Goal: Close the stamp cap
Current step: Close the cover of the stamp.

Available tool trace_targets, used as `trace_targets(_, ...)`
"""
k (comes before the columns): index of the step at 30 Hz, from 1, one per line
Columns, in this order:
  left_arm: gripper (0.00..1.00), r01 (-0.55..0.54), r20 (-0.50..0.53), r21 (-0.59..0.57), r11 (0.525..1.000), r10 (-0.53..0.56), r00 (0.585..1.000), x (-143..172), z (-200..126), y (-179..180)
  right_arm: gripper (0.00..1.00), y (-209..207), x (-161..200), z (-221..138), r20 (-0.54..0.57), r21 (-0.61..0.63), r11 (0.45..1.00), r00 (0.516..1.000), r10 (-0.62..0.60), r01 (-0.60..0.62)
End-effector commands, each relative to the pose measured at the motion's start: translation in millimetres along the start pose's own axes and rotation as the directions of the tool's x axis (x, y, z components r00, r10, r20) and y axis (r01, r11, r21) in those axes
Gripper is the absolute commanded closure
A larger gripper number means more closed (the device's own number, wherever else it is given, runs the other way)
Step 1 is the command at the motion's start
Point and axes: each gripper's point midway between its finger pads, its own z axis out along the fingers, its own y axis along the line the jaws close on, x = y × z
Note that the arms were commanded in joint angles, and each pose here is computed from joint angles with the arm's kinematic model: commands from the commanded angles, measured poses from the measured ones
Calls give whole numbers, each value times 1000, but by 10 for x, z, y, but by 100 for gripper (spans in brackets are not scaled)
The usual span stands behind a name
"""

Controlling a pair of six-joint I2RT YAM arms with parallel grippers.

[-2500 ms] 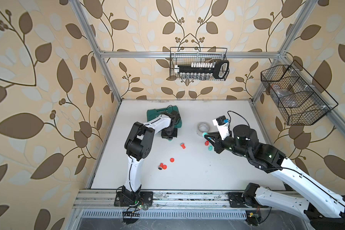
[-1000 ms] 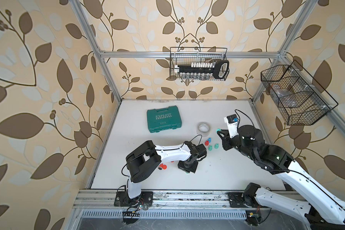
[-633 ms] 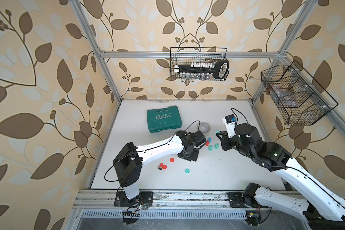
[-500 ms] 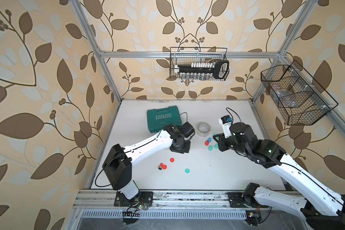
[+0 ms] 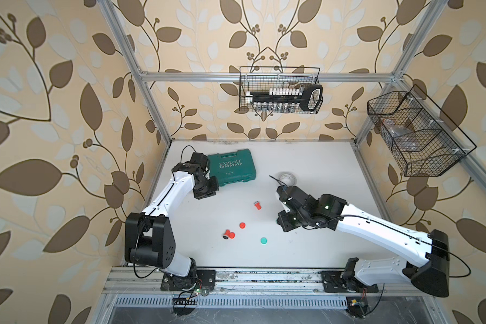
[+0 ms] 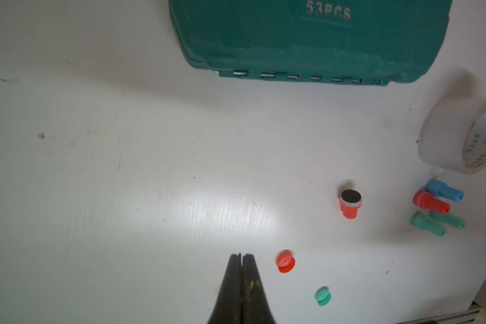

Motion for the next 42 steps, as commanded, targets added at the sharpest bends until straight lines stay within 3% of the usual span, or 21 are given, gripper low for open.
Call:
trace_targets(1,97,-15,3,81,997,15,1000,-48,59,-56,100,38,179,216,-78,39,999,997,-1,4)
trace_targets(17,96,35,35,129,991,-40,999,-76,49,3,100,449,405,1105,-217,38,988,966,-141,152)
trace_targets(42,93,48,23,161,986,-52,998,-75,60,-23,100,259,456,1293,-233,132,972,959,-161,196)
